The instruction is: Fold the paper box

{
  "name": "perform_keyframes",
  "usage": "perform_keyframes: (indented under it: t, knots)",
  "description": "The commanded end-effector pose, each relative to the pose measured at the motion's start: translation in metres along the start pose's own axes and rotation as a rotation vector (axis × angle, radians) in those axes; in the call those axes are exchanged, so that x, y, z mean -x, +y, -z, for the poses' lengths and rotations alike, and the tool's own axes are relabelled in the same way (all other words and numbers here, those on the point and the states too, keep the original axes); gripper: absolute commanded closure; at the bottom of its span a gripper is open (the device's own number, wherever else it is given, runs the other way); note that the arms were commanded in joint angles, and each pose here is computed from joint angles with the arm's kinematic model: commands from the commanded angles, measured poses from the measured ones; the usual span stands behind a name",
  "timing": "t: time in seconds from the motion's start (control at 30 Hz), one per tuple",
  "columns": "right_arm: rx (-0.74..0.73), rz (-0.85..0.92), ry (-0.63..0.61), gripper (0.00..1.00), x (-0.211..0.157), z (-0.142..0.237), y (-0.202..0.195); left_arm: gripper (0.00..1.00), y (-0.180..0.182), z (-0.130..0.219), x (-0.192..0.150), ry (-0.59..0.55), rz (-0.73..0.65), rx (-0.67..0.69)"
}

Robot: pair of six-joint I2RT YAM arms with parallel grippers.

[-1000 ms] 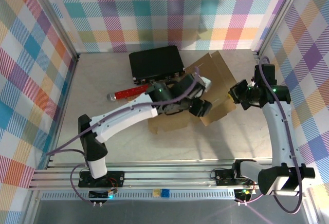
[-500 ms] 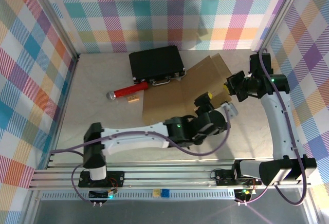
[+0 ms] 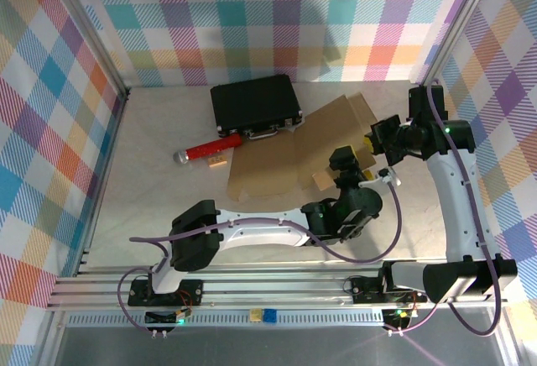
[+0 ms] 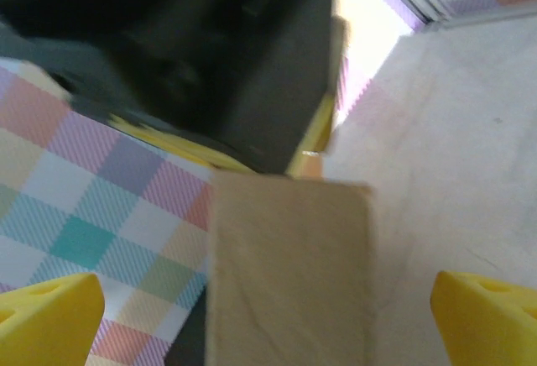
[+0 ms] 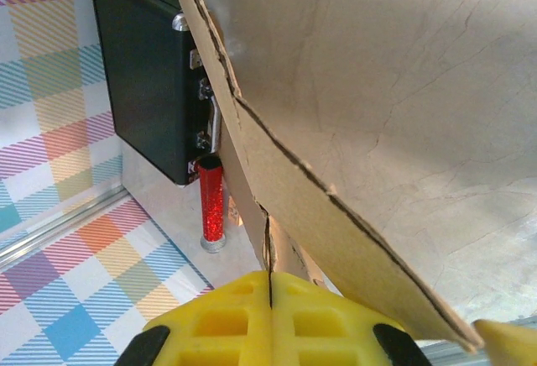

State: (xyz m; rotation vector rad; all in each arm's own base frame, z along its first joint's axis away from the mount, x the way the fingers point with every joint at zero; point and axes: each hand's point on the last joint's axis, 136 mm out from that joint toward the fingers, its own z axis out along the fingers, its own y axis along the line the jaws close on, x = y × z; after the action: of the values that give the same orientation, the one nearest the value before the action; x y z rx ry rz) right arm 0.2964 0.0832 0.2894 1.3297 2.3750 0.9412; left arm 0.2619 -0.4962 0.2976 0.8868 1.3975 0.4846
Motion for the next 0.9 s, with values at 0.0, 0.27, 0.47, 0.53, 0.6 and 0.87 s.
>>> perform_keyframes:
  t: [0.0,0.27,0.47,0.53,0.6,0.87]
  knots:
    - [0.009,-0.017,0.030,1.00,-0.008,0.005,0.003,0.00,0.021,-0.004,0.004,-0.001,-0.002,0.090]
    - [0.029,-0.035,0.053,1.00,-0.012,0.005,0.006,0.13,0.006,-0.014,-0.010,0.032,-0.050,0.074]
    - [0.045,-0.035,0.052,1.00,-0.012,0.006,0.011,0.92,0.005,-0.012,-0.019,0.055,-0.062,0.106]
    - [0.045,-0.032,0.051,1.00,-0.012,0.006,0.011,0.95,0.011,-0.011,-0.019,0.056,-0.064,0.132]
    - [0.048,-0.033,0.057,1.00,-0.012,0.005,0.011,0.98,0.014,-0.009,-0.019,0.056,-0.067,0.137]
    - [0.126,0.047,0.035,0.59,-0.014,0.022,0.030,1.00,0.031,-0.003,-0.006,0.019,-0.046,0.153]
